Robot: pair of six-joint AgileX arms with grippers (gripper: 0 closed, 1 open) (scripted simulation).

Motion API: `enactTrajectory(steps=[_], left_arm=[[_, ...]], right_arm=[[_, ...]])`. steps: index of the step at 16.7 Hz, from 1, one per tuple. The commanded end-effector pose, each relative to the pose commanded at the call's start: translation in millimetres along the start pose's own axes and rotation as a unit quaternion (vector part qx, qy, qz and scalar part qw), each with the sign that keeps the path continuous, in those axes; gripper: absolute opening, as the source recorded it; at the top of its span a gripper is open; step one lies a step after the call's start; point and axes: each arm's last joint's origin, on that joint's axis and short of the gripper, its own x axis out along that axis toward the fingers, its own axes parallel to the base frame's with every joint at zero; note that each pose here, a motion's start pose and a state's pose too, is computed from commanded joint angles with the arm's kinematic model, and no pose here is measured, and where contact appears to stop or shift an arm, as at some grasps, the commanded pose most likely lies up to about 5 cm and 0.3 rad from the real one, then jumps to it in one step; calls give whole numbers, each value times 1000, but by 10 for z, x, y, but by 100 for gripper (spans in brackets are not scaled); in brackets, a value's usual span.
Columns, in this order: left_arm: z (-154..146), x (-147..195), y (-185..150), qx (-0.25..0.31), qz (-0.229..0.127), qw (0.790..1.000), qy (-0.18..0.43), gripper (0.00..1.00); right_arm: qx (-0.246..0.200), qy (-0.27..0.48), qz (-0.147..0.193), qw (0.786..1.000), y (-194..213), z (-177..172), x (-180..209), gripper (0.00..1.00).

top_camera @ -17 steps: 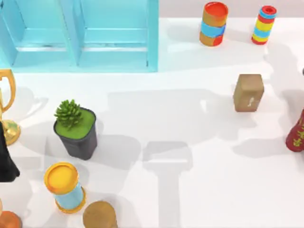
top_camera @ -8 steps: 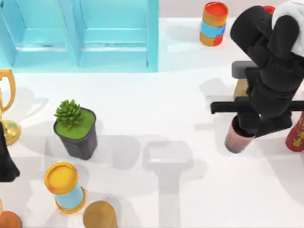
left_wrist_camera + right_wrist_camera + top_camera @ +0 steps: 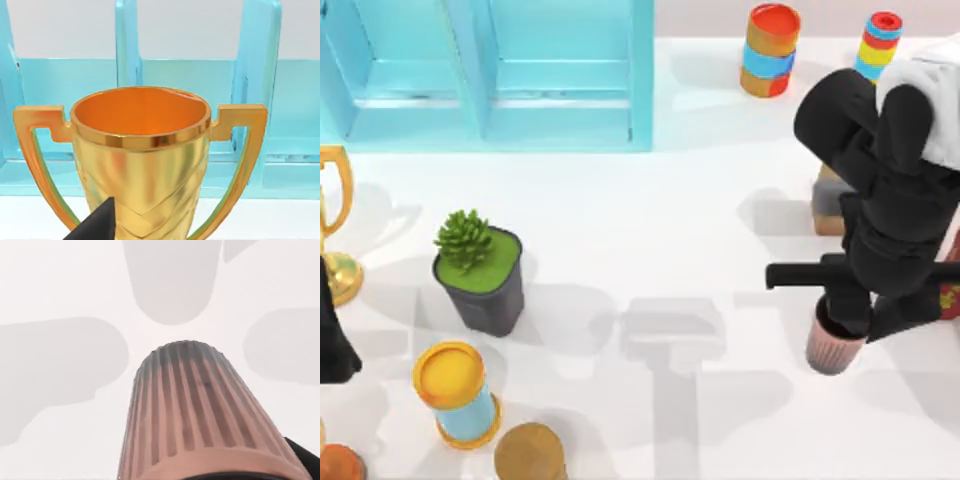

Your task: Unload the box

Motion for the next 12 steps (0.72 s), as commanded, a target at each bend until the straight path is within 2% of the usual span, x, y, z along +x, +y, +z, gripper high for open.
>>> enactTrajectory(steps=[8, 12], left_arm=[[0, 0, 0, 0, 0, 1000, 0, 100], [0, 0, 0, 0, 0, 1000, 0, 100]], right_arm=[[-2, -3, 0, 1000, 55, -3, 388, 0], [-2, -3, 0, 1000, 59, -6, 429, 0]])
